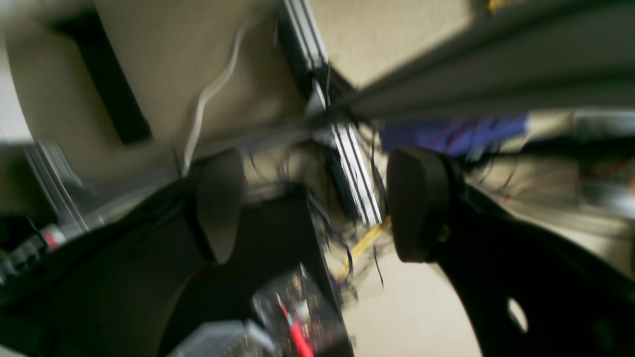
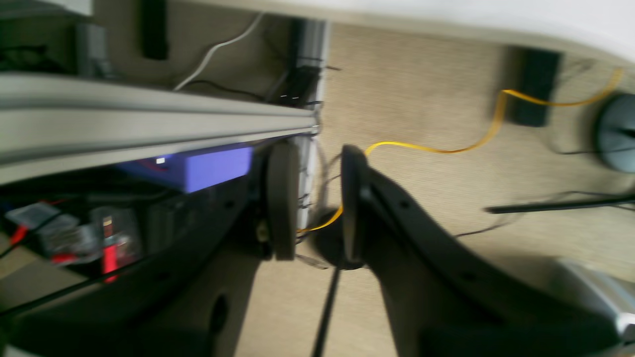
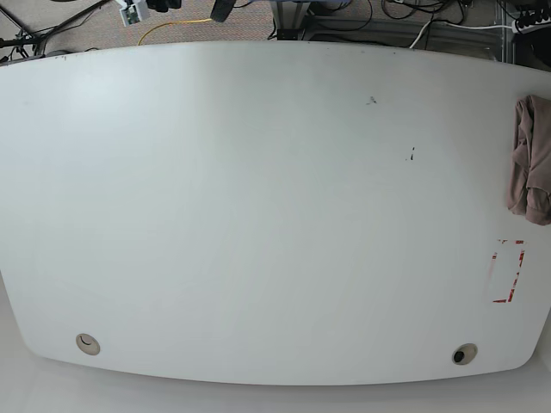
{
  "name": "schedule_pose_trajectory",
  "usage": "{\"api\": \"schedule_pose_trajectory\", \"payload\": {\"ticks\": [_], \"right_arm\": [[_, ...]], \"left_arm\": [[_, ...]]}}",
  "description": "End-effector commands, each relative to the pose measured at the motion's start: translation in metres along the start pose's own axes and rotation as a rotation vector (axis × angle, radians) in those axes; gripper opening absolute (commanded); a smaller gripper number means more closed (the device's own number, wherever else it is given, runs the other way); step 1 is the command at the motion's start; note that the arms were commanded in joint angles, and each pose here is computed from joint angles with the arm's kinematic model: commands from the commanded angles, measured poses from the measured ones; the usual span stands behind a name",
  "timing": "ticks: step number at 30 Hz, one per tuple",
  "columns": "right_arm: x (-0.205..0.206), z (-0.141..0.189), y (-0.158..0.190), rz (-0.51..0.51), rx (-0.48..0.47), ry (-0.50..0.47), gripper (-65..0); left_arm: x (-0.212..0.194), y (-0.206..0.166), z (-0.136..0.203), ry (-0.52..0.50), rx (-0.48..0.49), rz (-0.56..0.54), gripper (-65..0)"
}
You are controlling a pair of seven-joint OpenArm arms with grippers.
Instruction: Fold the T-shirt properly
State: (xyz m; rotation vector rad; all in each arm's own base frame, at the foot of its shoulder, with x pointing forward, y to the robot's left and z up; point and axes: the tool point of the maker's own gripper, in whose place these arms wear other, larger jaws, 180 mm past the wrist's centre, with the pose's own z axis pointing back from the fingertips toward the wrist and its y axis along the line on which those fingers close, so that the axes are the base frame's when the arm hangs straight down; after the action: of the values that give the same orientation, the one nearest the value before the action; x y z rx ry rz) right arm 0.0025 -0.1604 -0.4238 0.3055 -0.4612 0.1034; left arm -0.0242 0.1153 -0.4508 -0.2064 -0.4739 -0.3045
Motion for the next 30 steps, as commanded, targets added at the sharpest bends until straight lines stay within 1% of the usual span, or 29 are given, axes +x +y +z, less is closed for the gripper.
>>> {"api": "schedule_pose_trajectory", "payload": {"ticks": [1, 2, 4, 6, 7, 10, 12, 17, 22, 25, 30], "right_arm": [[-0.045, -0.006, 0.01, -0.058, 0.032, 0.106, -51.4], [-0.055, -0.01, 0.012, -0.075, 0.042, 0.124, -51.4], [-0.064, -0.022, 0.013, -0.108, 0.055, 0.113, -51.4], [-0.077, -0.031, 0.014, -0.136, 0.061, 0.126, -51.4], [-0.089, -0.035, 0.013, -0.152, 0.062, 0.15, -51.4], [-0.107, -0.052, 0.011, -0.187, 0.066, 0.194, -51.4], [-0.117, -0.062, 0.009, -0.204, 0.07, 0.224, -51.4], [-0.123, -0.083, 0.004, -0.225, 0.075, 0.258, -51.4], [-0.116, -0.098, 0.003, -0.214, 0.077, 0.26, -51.4], [-0.117, -0.107, 0.0, -0.228, 0.059, 0.271, -51.4], [-0.112, -0.123, -0.002, -0.252, 0.066, 0.274, -51.4]], "left_arm": [[-0.022, -0.001, -0.01, 0.036, -0.008, 0.033, -23.1], [-0.031, -0.001, -0.015, 0.057, -0.01, 0.043, -23.1], [-0.049, 0.002, -0.028, 0.095, -0.01, 0.07, -23.2], [-0.062, 0.005, -0.04, 0.116, -0.011, 0.09, -23.2], [-0.07, 0.007, -0.048, 0.13, -0.011, 0.105, -23.2], [-0.095, 0.008, -0.064, 0.185, -0.015, 0.143, -23.3], [-0.099, 0.013, -0.078, 0.207, -0.012, 0.158, -23.3], [-0.112, 0.021, -0.102, 0.263, -0.013, 0.193, -23.5], [-0.119, 0.025, -0.119, 0.312, -0.016, 0.224, -23.5], [-0.118, 0.031, -0.131, 0.333, -0.015, 0.239, -23.5], [-0.121, 0.038, -0.144, 0.38, -0.012, 0.272, -23.5]]}}
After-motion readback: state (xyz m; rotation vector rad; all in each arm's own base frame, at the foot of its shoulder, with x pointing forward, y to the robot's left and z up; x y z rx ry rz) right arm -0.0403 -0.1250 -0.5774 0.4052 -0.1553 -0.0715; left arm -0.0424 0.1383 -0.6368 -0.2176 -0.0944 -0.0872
